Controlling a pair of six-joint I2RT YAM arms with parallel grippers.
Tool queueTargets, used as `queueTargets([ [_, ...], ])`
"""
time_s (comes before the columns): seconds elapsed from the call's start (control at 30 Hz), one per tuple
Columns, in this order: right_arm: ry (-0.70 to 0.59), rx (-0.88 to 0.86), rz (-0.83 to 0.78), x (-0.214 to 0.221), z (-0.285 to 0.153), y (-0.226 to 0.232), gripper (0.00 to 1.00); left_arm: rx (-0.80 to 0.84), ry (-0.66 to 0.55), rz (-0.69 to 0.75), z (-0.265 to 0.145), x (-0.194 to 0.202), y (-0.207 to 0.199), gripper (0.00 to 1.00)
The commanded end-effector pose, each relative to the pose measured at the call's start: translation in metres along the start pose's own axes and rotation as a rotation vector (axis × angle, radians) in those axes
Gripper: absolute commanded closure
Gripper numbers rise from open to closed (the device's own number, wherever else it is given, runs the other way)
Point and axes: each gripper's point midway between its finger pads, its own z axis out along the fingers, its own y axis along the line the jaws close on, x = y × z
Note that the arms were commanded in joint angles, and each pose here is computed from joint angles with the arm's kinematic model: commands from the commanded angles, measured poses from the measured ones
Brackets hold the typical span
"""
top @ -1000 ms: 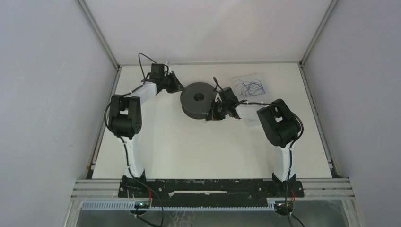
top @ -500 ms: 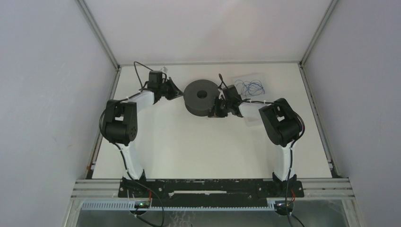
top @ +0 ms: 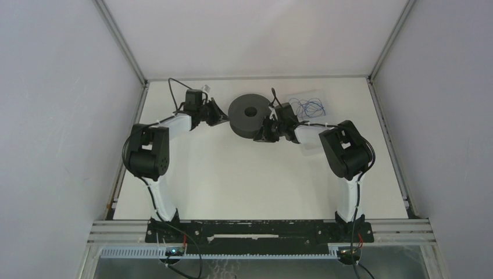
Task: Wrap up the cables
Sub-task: Place the cable reel at the center of the board.
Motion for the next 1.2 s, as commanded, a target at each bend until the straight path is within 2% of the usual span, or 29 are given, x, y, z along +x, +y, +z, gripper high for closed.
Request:
queueTargets([
  [0.0,-0.03,-0.021,-0.032,-0.011,-0.008,0.009,0.7,-0.012,0.047,0.013,-0.008,0.02,0.0,0.97],
  [0.23,-0.021,0.044,-0.186,-0.015,-0.032,-0.001,0.67,-0.006,-0.007,0.06,-0.02,0.003,-0.008,0.91],
  [0.37,-0.035,0.082,-0.253,-0.021,-0.055,-0.012,0.65,0.006,-0.064,0.088,-0.033,-0.015,-0.014,0.8],
  [0.6,-0.149,0.118,-0.26,-0.054,-0.096,-0.027,0.49,0.042,-0.156,0.165,-0.056,-0.048,-0.03,0.63],
  [0.73,-0.211,0.13,-0.269,-0.074,-0.105,-0.029,0.4,0.048,-0.166,0.19,-0.053,-0.063,-0.035,0.52],
  [0.83,-0.227,0.145,-0.285,-0.083,-0.106,-0.028,0.39,0.041,-0.173,0.203,-0.045,-0.073,-0.034,0.44],
  [0.97,-0.241,0.135,-0.305,-0.092,-0.108,-0.023,0.39,0.034,-0.167,0.211,-0.03,-0.085,-0.034,0.4],
  [1.17,-0.215,0.124,-0.351,-0.091,-0.113,-0.018,0.39,0.053,-0.084,0.218,-0.004,-0.067,-0.037,0.4],
])
